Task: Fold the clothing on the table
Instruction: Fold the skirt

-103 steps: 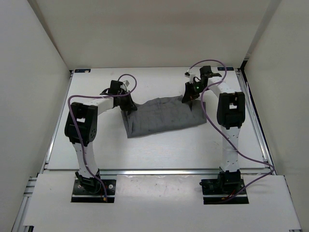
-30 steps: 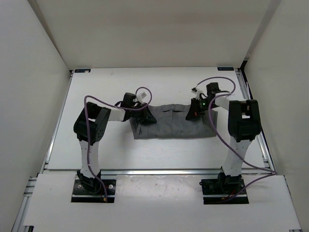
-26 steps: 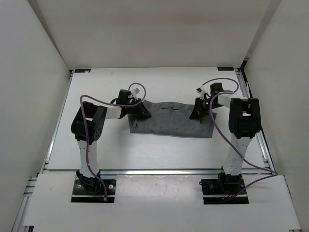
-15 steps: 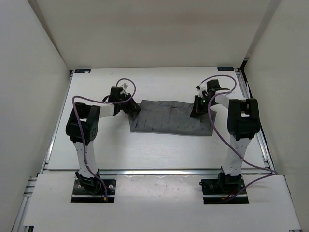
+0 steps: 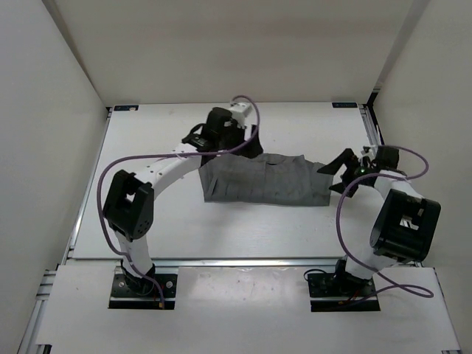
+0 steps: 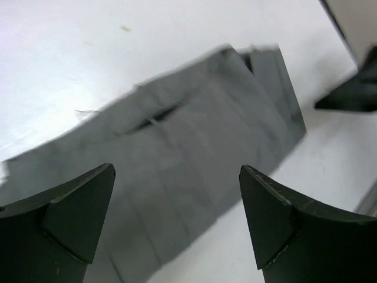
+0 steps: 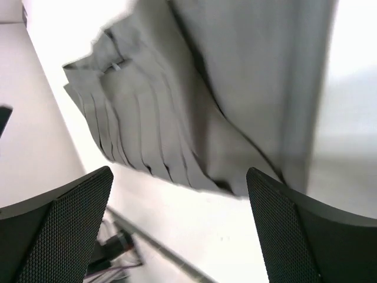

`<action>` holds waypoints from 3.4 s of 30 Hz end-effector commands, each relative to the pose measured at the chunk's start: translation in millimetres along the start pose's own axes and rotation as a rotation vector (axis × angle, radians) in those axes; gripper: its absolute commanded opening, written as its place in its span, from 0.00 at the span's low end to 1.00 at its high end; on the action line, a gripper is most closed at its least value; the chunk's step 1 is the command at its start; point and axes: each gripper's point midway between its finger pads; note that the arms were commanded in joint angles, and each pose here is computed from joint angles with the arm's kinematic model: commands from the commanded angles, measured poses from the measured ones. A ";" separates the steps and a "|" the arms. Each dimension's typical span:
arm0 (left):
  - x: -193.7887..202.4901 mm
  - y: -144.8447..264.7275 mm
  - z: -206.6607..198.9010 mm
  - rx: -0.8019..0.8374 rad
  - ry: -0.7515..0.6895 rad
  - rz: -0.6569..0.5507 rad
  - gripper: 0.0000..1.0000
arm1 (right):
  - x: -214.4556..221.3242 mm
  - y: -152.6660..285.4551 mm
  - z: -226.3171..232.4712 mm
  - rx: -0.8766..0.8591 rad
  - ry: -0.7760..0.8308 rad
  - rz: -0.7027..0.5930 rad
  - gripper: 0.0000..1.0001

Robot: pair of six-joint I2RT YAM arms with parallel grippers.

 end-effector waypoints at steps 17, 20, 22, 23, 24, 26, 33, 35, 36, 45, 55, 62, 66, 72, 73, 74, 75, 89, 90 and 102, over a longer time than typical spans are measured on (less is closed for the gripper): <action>108.7 -70.1 -0.9 -0.060 0.057 0.324 0.99 | 93.7 -28.6 -48.6 0.220 -0.367 -0.171 1.00; 108.3 -83.8 -5.8 -0.056 0.097 0.313 0.98 | 101.6 -29.2 -55.4 0.211 -0.395 -0.190 0.99; 112.7 -91.2 -13.6 -0.043 0.119 0.317 0.99 | 106.6 -30.0 -53.8 0.197 -0.409 -0.191 0.99; 110.9 -92.1 -18.1 -0.042 0.137 0.312 0.99 | 106.7 -30.3 -52.6 0.191 -0.415 -0.208 0.99; 111.8 -93.1 -20.1 -0.040 0.150 0.311 0.99 | 107.8 -30.5 -53.5 0.193 -0.426 -0.217 0.99; 97.4 -90.8 -28.7 -0.033 0.155 0.270 0.99 | 108.3 -32.5 -49.5 0.185 -0.413 -0.238 0.99; 114.0 -78.4 -14.5 -0.067 0.175 0.341 0.88 | 83.6 -27.8 -55.5 0.178 -0.399 -0.380 0.99; 127.0 -73.7 -7.7 -0.084 0.160 0.383 0.86 | 69.2 -26.9 -55.8 0.170 -0.379 -0.417 0.97; 131.5 -70.1 -5.2 -0.092 0.159 0.401 0.85 | 65.9 -26.9 -55.1 0.163 -0.374 -0.428 0.95; 151.5 -66.2 6.7 -0.114 0.165 0.449 0.84 | 45.1 -39.1 -48.7 0.135 -0.300 -0.451 0.42; 149.9 -59.2 0.6 -0.091 0.197 0.423 0.82 | 16.9 -24.2 -12.2 -0.020 -0.083 -0.480 0.00; 128.8 -38.3 8.4 -0.146 0.206 0.355 0.79 | -6.7 -12.3 46.5 -0.153 0.243 -0.475 0.00; 95.9 -21.1 4.5 -0.142 0.253 0.248 0.77 | 0.3 -4.4 100.0 -0.230 0.543 -0.501 0.00; 65.0 -12.4 -12.7 -0.090 0.347 0.092 0.75 | 37.6 -3.9 124.2 -0.261 0.666 -0.449 0.00; 63.9 -14.9 -16.7 -0.068 0.370 0.067 0.76 | 40.7 -3.2 124.6 -0.260 0.668 -0.446 0.00; 62.3 -16.4 -14.6 -0.070 0.395 0.053 0.76 | 46.7 -3.4 120.3 -0.253 0.656 -0.437 0.00; 68.0 -22.0 -19.2 -0.049 0.409 0.061 0.76 | 51.3 -3.8 117.1 -0.250 0.659 -0.427 0.00; 163.9 -57.3 -30.9 -0.055 0.467 0.284 0.70 | 41.5 12.8 141.7 -0.251 0.833 -0.502 0.00; 166.6 -58.4 -30.8 -0.054 0.468 0.289 0.70 | 40.3 14.4 147.4 -0.260 0.853 -0.508 0.00; 128.6 -42.4 -40.9 0.092 0.640 0.185 0.71 | 82.5 16.6 259.3 -0.605 1.196 -0.425 0.00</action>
Point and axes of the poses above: each gripper's point midway between its finger pads, its own y axis back along the fingers, its own z axis along the line the jaws close on, x = y × z, and after that the axes turned 9 degrees about y, right-handed
